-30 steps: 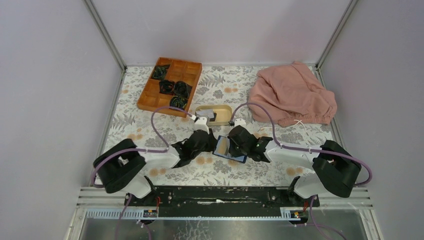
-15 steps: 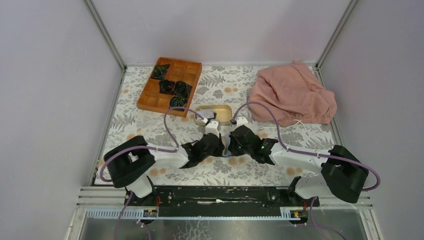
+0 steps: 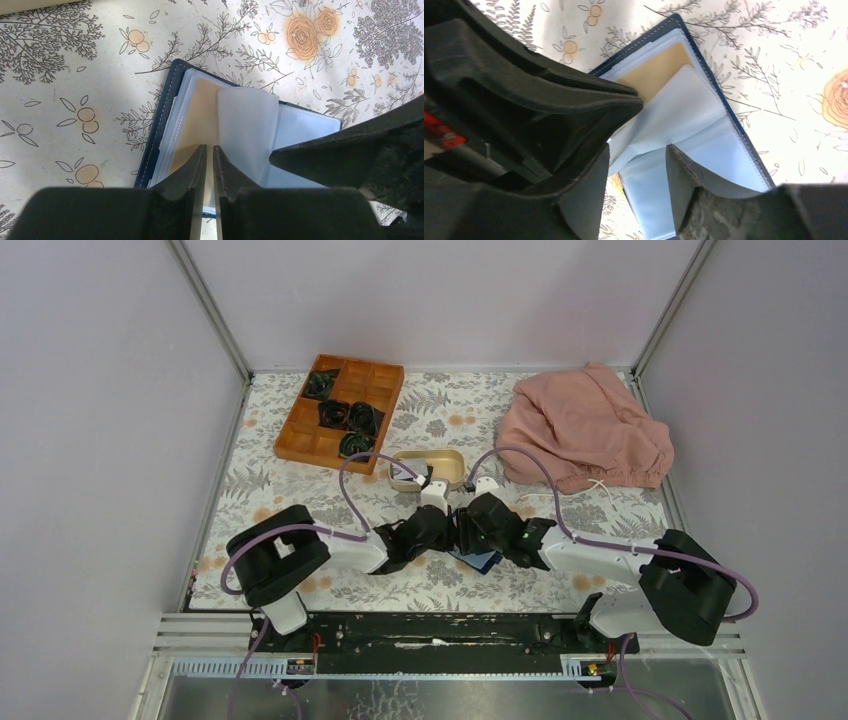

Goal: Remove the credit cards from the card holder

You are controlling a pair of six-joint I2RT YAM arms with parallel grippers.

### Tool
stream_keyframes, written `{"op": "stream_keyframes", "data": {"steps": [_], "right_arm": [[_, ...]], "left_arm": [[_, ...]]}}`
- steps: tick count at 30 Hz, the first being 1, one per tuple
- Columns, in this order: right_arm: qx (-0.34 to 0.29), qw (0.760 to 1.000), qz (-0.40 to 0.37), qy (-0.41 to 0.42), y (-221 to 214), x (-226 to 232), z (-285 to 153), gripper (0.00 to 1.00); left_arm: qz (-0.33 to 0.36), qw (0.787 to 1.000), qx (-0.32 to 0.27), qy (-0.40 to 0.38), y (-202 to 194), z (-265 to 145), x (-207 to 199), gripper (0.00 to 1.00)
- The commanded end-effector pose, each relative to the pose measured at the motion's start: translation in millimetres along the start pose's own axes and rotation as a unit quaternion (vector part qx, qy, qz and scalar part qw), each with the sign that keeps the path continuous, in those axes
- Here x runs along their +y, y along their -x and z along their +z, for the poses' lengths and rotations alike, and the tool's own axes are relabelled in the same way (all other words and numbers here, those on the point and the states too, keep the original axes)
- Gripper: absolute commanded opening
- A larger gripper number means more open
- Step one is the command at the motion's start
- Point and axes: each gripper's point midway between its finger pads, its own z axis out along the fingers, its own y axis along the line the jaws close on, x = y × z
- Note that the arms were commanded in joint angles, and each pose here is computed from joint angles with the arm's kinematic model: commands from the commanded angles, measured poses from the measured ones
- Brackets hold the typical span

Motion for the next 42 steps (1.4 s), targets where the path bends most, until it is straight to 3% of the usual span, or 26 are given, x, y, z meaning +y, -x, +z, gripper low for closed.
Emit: {"op": "stream_keyframes", "data": {"steps": [1, 5, 15, 22, 27, 33, 36, 42], "right_arm": [[-0.037, 0.999, 0.009, 0.018, 21.7, 9.8, -10.0, 0.58], [-0.064, 0.998, 0.021, 0.005, 30.7, 2.6, -23.3, 0.63], [-0.155, 0.984, 0.06, -0.066, 52.2, -37.7, -66.0, 0.63], [-0.139, 0.982, 0.078, -0.106, 33.6, -58.6, -62.6, 0.63], [-0.13, 0.983, 0.117, -0.058, 17.3, -49.7, -61.0, 0.44], [-0.088, 0.987, 0.131, 0.007, -5.6, -31.3, -62.9, 0.01], [-0.034, 0.992, 0.115, 0.036, -28.5, -15.0, -59.9, 0.0], [0.007, 0.995, 0.095, 0.032, -61.4, 3.7, -52.4, 0.0]], "left_arm": [[0.011, 1.0, 0.026, -0.009, -16.5, 4.4, -1.2, 0.17], [0.005, 0.999, 0.031, -0.019, -20.9, 5.7, -3.4, 0.17], [-0.008, 0.997, 0.019, -0.075, -5.6, -11.1, -29.5, 0.16], [-0.012, 0.994, 0.014, -0.106, -0.9, -21.1, -45.4, 0.16], [-0.006, 0.992, 0.023, -0.124, -8.7, -22.1, -54.8, 0.16], [-0.006, 0.987, 0.048, -0.153, -22.7, -13.6, -72.7, 0.16], [-0.008, 0.988, 0.056, -0.145, -28.1, -7.1, -70.9, 0.17], [-0.008, 0.988, 0.059, -0.143, -27.7, 2.0, -75.6, 0.16]]}}
